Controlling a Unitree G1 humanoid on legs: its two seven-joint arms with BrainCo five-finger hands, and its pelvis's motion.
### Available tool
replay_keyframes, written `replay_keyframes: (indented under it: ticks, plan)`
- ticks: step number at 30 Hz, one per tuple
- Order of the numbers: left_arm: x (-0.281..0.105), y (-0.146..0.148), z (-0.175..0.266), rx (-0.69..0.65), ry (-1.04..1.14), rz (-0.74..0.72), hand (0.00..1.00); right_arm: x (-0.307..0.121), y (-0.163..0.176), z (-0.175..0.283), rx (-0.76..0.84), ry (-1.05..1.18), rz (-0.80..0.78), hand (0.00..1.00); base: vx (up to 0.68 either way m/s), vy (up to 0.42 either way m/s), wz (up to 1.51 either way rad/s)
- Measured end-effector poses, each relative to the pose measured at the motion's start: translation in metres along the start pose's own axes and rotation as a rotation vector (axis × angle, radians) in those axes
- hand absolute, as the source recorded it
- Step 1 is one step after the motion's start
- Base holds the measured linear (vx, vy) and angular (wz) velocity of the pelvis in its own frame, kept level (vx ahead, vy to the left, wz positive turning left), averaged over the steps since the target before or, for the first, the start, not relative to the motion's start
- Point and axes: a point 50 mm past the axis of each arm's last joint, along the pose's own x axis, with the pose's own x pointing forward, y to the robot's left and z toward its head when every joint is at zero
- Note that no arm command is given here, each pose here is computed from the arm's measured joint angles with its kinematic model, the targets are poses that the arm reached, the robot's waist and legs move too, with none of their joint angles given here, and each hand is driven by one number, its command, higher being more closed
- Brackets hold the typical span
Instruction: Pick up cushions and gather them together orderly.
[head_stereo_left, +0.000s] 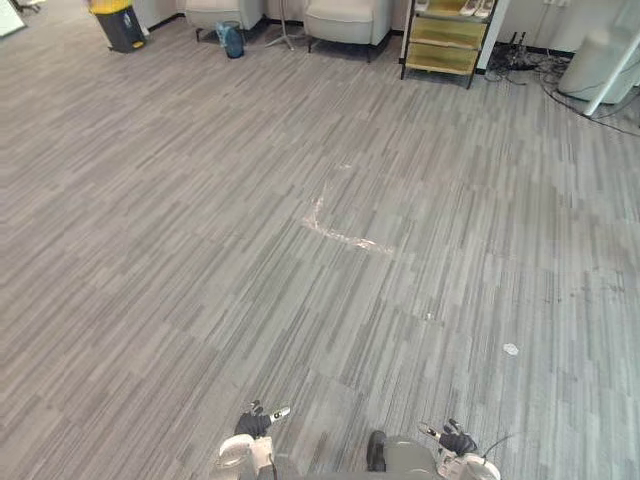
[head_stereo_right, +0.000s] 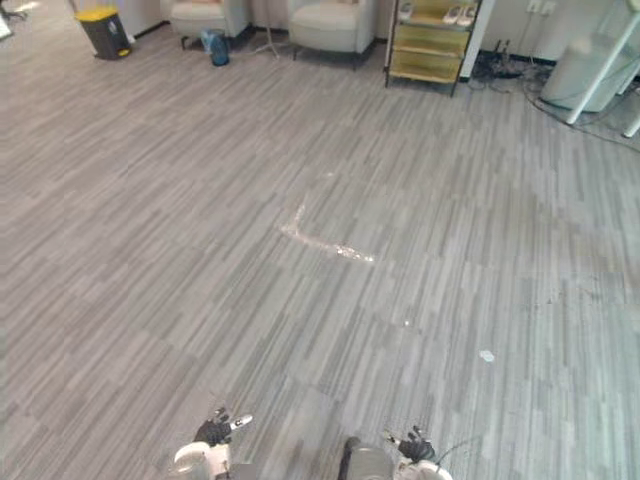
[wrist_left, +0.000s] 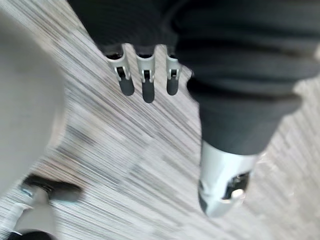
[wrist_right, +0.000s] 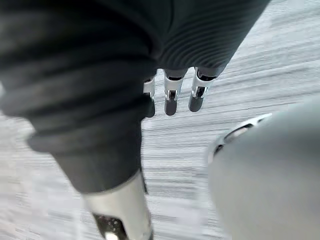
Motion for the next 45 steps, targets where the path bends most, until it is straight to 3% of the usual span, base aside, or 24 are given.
replay_keyframes:
  ticks: [8,14,24,32,39,45]
  plan:
    - [0.002,-0.005,0.013,0.066,-0.054,-0.035,0.00,0.006,0.004,0.013,0.032,-0.012,-0.016,0.00,0.48,-0.024,-0.29]
    - [0.004,0.006,0.011,0.138,-0.022,-0.021,0.00,-0.002,0.007,-0.020,0.042,0.085,-0.008,0.00,0.66,0.123,-0.06]
    - [0.003,-0.002,-0.002,0.229,0.040,-0.062,0.00,0.000,0.003,-0.001,0.015,0.000,0.004,0.00,0.52,-0.096,0.31]
    - [0.000,-0.022,-0.007,0.084,0.038,-0.086,0.00,0.001,-0.013,0.009,-0.021,-0.019,-0.033,0.00,0.48,-0.281,0.34]
    - [0.001,-0.021,0.006,0.075,-0.023,-0.087,0.00,0.002,-0.003,0.003,-0.005,0.016,-0.028,0.00,0.41,-0.061,-0.22]
    - [0.004,-0.014,0.008,0.145,-0.008,-0.086,0.00,-0.002,0.001,-0.014,-0.018,0.064,-0.016,0.00,0.56,0.109,-0.34]
